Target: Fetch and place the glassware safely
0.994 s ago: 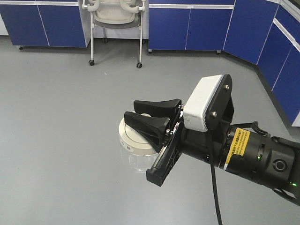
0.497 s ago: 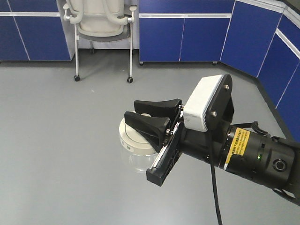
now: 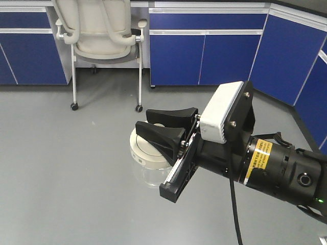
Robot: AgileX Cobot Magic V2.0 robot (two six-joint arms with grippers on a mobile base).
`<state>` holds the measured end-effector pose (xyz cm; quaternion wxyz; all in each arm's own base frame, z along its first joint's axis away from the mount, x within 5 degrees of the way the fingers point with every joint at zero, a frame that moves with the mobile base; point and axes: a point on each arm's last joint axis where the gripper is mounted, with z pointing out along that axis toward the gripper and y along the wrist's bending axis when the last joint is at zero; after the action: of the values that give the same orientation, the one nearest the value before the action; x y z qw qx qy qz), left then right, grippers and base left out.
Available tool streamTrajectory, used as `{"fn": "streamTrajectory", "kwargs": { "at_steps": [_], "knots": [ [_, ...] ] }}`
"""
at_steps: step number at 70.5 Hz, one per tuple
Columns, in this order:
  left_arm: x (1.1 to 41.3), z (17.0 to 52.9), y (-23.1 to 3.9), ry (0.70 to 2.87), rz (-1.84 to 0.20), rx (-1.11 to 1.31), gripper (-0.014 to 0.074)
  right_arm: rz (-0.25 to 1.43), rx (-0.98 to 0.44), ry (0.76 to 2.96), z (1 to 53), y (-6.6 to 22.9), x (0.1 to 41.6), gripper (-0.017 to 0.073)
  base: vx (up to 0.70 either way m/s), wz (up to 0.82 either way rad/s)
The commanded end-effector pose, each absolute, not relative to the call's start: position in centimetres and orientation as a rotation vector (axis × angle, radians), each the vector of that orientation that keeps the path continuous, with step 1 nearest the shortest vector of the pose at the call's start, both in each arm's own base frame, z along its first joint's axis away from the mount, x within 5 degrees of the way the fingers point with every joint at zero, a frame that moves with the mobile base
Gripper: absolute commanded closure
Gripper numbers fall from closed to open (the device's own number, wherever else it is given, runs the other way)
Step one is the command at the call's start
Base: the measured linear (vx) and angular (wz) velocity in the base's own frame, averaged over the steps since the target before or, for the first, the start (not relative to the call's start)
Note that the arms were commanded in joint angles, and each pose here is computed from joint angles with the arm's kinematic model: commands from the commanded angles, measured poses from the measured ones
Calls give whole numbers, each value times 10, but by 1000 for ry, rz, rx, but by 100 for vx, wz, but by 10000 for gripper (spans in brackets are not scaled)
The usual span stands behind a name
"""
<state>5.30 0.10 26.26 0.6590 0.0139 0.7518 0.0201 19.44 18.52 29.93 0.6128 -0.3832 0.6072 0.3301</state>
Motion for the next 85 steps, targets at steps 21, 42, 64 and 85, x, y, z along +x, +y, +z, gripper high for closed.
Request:
{"fn": "streamTrajectory", "kwargs": {
  "at_steps": [21,42,64,85],
  "knots": [
    [53,276,0,1618,32,30,601,825,-833,1276,324,184,190,563,47,-7],
    [53,276,0,1618,32,30,601,820,-832,1282,324,184,190,563,33,-40],
    [53,276,0,1618,32,30,601,820,-832,1282,324,184,190,563,23,-72],
    [53,276,0,1618,32,30,601,820,-832,1282,324,184,190,563,20,-74]
  ]
}}
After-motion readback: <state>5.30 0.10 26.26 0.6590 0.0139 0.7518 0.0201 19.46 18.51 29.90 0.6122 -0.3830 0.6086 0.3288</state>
